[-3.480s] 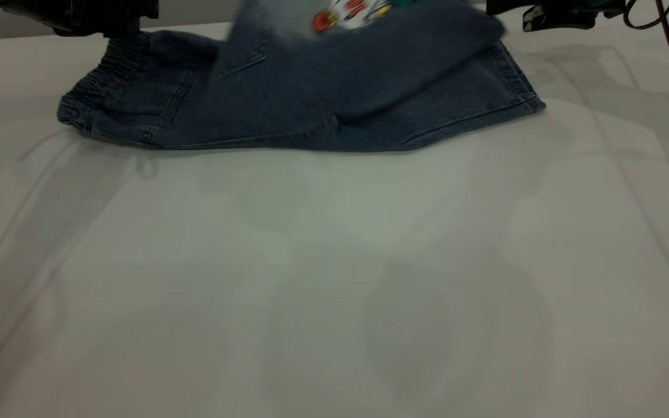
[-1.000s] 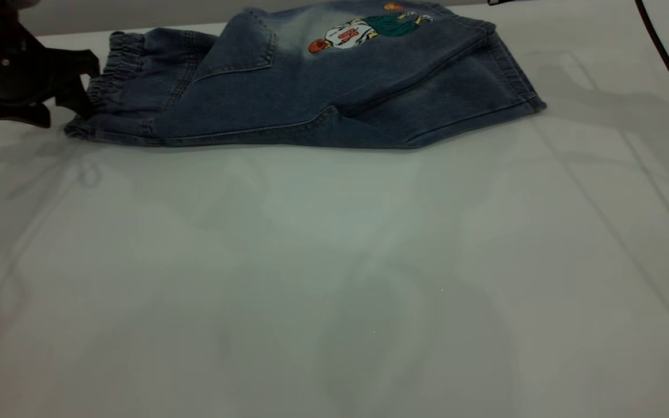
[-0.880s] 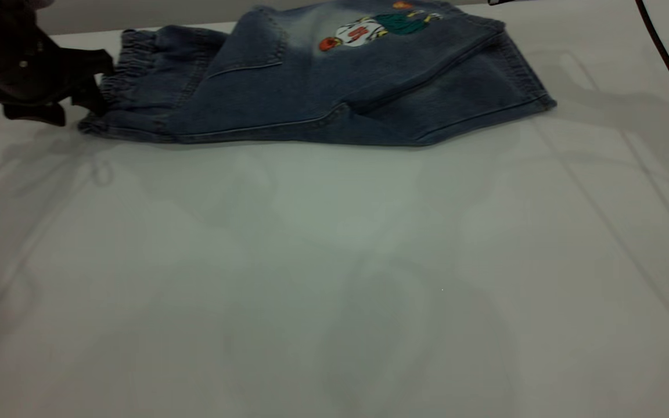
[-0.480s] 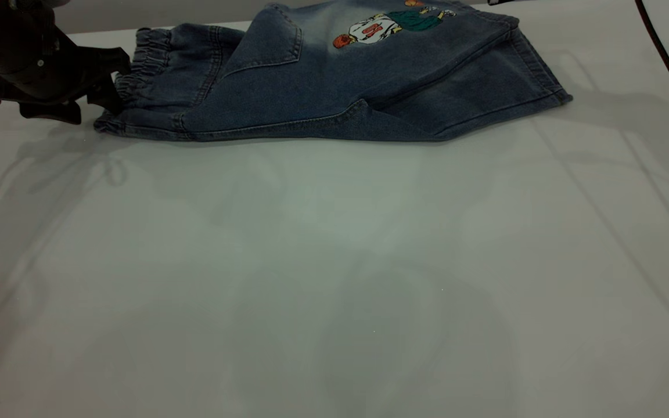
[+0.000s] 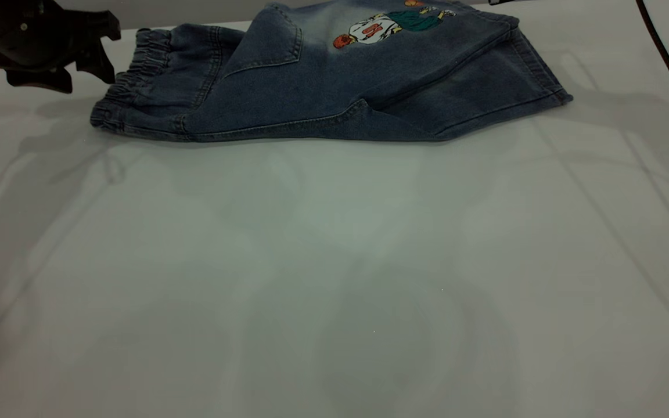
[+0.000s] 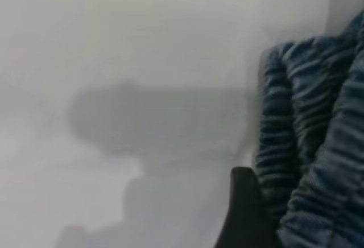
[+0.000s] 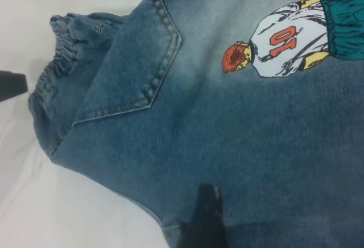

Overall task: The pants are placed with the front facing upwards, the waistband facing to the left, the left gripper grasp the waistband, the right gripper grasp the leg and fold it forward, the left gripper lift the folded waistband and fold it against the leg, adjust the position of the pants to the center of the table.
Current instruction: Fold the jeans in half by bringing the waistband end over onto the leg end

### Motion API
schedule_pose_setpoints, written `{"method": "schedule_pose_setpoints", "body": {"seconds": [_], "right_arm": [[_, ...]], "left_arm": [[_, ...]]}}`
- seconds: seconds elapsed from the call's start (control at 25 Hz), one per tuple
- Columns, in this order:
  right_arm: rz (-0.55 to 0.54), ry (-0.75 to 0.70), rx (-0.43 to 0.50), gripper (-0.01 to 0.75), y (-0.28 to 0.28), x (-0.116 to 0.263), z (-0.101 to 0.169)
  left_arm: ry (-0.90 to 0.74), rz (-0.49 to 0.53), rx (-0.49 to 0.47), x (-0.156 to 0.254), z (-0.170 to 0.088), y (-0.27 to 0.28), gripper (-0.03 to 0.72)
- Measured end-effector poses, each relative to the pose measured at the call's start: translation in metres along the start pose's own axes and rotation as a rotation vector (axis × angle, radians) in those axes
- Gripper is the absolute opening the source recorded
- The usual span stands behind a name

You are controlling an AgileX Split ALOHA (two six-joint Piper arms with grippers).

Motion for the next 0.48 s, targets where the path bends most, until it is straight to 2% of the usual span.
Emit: {"method": "schedule_pose_setpoints", "body": {"seconds": [0.24, 0.48], "right_arm": [[0.0, -0.008, 0.0, 0.574, 0.0, 0.0, 0.0], [-0.001, -0.009, 0.001, 0.574, 0.0, 0.0, 0.0]], "left_arm": [[0.012, -0.018, -0.012, 0.004, 0.003, -0.012, 0.436], [-0.001, -0.04, -0.002, 0.006, -0.011, -0.021, 0.436]]}}
Point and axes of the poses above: a point on each arm's last joint axis where the gripper is mounted, y pointing back along that axis away from the gripper, z along the wrist's bending axis when the last joint is at zero, x = y × z, the point moved 9 cm from there along -y, pointing out along that axis toward the gripper, and after that the axes turned 5 degrees about -y, right-handed, at the moved point
